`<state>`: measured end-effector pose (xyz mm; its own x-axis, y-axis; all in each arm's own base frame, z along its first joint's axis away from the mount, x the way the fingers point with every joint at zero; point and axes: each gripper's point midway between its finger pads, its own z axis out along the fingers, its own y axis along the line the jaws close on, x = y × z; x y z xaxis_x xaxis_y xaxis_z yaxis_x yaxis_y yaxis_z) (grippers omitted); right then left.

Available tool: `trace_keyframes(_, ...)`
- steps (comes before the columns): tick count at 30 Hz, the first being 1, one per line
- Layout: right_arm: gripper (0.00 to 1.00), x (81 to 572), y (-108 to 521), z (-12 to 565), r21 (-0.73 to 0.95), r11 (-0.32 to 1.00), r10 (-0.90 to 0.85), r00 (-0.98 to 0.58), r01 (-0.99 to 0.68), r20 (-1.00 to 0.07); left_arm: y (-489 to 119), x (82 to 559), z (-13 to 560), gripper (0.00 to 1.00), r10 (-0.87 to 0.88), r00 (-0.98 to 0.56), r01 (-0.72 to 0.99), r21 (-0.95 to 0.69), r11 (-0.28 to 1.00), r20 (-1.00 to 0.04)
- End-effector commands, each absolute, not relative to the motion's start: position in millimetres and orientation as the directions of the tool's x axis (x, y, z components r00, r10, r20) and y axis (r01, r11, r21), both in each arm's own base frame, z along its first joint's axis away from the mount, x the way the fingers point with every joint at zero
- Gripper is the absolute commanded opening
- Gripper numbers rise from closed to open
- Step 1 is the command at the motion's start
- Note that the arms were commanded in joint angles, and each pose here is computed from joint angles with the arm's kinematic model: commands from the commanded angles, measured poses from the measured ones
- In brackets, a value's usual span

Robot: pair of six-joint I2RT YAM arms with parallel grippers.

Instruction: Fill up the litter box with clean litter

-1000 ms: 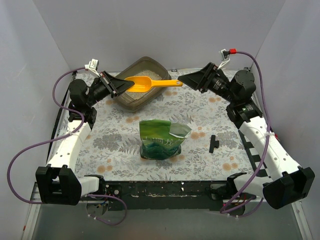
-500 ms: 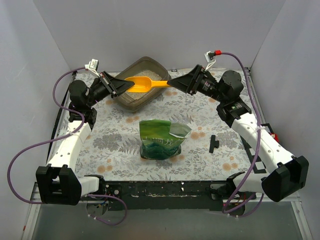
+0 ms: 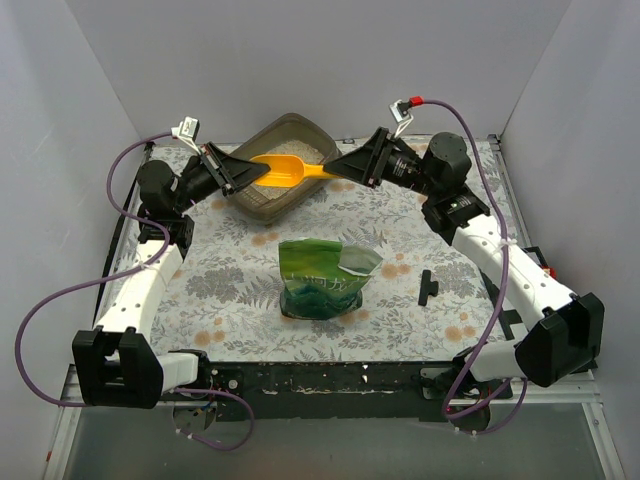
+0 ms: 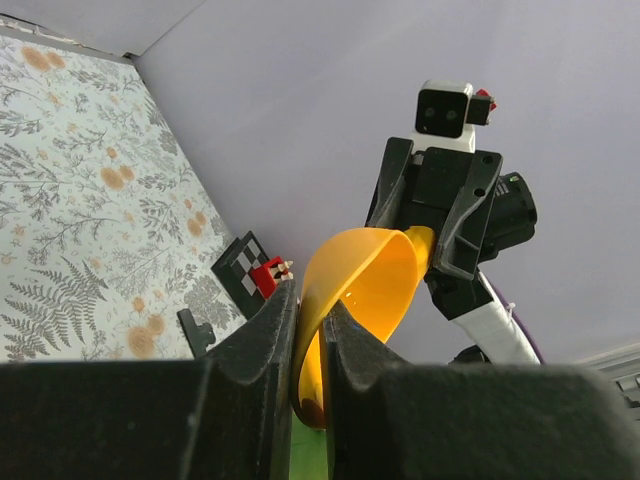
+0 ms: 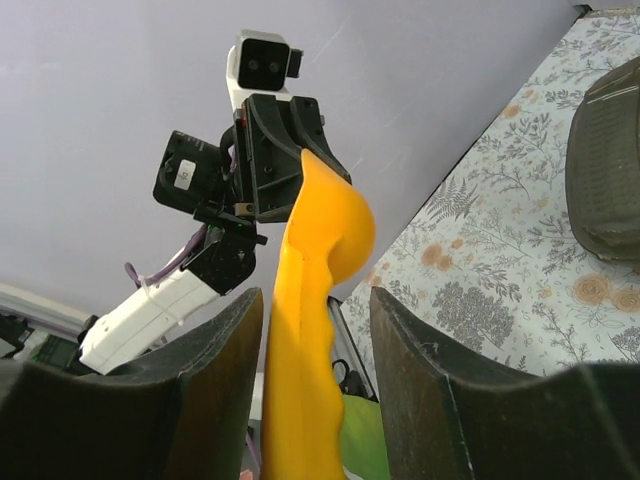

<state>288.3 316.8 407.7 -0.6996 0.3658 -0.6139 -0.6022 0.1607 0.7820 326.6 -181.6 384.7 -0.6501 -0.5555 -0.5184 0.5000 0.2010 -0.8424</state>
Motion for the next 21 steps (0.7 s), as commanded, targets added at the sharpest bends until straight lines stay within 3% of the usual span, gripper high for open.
trace_keyframes(1, 0.53, 275, 318, 445, 0.704, 0.117, 0.343, -0.637, -0.701, -0.691, -182, 321, 392, 0.00, -0.521, -0.640, 0.550, -0.810, 0.202, -0.564)
trace_keyframes(9, 0.45, 267, 322, 440, 0.689, 0.097, 0.260, -0.650, -0.718, -0.714, -184, 326, 389, 0.00, -0.498, -0.650, 0.553, -0.807, 0.208, -0.574)
trace_keyframes(21, 0.57, 258, 322, 430, 0.670, 0.109, 0.178, -0.649, -0.734, -0.740, -185, 328, 395, 0.00, -0.490, -0.642, 0.569, -0.795, 0.210, -0.590)
